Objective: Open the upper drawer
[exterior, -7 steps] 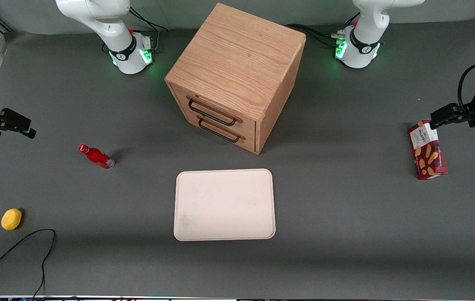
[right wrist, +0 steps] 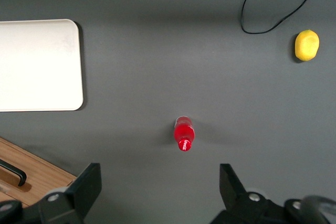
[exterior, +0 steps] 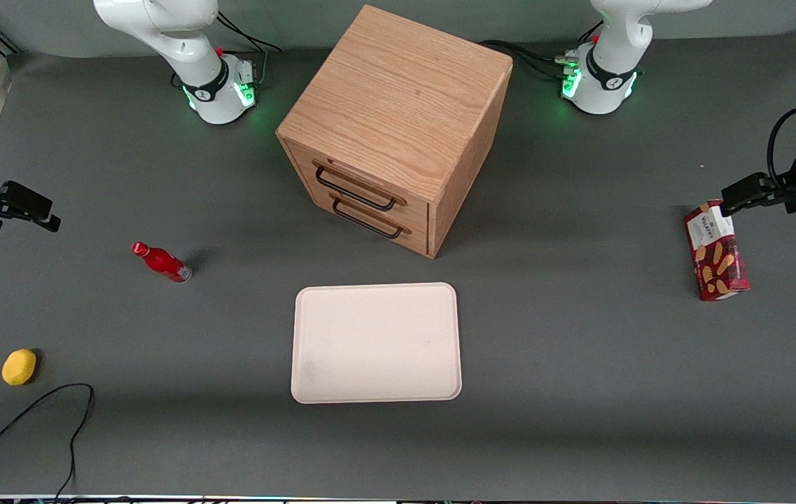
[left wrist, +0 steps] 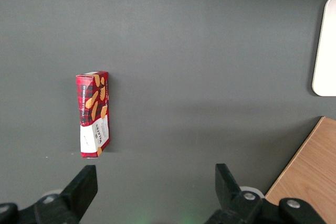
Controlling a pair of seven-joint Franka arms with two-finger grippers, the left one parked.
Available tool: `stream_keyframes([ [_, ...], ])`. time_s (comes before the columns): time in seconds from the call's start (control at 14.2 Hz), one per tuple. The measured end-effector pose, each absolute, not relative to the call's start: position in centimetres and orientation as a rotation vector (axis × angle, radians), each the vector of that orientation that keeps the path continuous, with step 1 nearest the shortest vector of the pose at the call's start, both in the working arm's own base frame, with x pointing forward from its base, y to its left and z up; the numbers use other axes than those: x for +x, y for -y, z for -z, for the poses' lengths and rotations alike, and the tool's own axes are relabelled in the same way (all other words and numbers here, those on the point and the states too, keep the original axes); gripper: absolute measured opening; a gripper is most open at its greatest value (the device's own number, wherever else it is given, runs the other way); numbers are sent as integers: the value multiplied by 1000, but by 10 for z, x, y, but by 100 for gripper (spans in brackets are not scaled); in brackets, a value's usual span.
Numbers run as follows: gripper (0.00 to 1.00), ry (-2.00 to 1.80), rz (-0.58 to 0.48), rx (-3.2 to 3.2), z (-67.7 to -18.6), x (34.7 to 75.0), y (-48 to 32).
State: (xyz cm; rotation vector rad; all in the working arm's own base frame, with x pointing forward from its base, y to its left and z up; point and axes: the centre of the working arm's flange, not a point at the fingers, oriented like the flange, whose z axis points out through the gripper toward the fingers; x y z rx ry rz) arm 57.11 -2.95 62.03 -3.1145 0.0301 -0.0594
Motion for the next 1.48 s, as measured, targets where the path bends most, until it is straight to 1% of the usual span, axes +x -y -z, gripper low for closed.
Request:
stream_keyframes([
  [0.49, 100, -11, 57, -3114, -620, 571, 22],
  [0.77, 100, 53, 54, -3113, -619, 572, -1],
  [0.99, 100, 135, 48, -3110, -617, 572, -31],
  [1.48, 100, 413, 21, -3085, -606, 563, -135],
])
